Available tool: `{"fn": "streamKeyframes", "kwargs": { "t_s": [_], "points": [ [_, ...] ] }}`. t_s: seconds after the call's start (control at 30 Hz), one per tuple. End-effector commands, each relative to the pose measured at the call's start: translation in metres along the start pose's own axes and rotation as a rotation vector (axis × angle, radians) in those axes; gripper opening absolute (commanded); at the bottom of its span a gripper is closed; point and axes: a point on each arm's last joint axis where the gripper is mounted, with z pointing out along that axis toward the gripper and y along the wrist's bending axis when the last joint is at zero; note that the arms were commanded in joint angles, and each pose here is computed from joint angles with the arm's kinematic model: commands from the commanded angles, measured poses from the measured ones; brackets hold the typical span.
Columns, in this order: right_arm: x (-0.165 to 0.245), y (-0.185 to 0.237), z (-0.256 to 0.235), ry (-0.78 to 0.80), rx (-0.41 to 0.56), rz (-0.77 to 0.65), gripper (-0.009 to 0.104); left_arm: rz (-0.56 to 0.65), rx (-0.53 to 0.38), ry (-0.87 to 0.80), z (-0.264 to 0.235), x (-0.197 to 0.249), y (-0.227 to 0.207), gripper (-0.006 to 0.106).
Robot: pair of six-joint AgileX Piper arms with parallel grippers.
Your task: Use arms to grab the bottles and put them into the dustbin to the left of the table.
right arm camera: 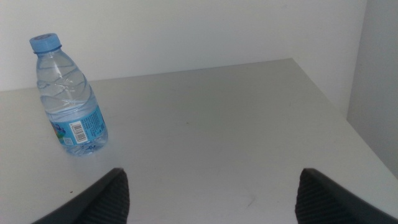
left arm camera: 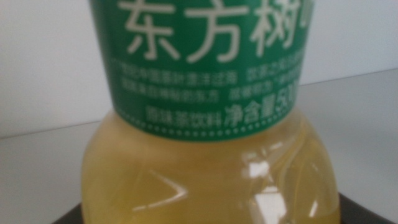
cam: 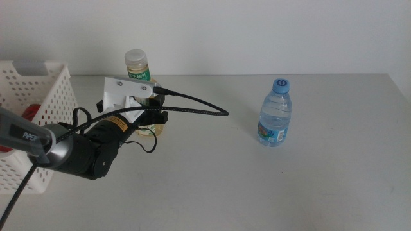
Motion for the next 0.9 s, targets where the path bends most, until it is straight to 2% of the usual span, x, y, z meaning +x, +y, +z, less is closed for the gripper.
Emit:
{"fn": "streamKeyframes", "kwargs": {
  "t_s": [0.0, 0.13, 0.23, 0.6, 0.73, 0.87],
  "points": [
    [-0.011, 0.001, -0.003, -0.106, -0.002, -0.017, 0.094, -0.005, -0.005, -0.147, -0.002, -0.035, 0.0, 0.03],
    [-0.011, 0.001, -0.003, -0.106, -0.002, -0.017, 0.094, -0.011, -0.015, -0.102, -0.009, -0.052, 0.0, 0.007],
    [-0.011, 0.001, -0.003, -0.106, -0.002, -0.017, 0.094, -0.015, -0.017, -0.057, -0.02, -0.072, -0.001, -0.002],
    [-0.011, 0.001, -0.003, -0.106, -0.002, -0.017, 0.094, 0.012, -0.017, 0.267, -0.058, -0.176, -0.002, -0.002],
    [-0.011, 0.001, -0.003, -0.106, -0.002, -0.017, 0.094, 0.12, -0.046, 0.427, -0.072, -0.22, 0.02, -0.002],
    [-0.011, 0.001, -0.003, -0.106, -0.002, -0.017, 0.094, 0.179, -0.106, 0.522, -0.096, -0.262, 0.056, -0.002]
  ]
}}
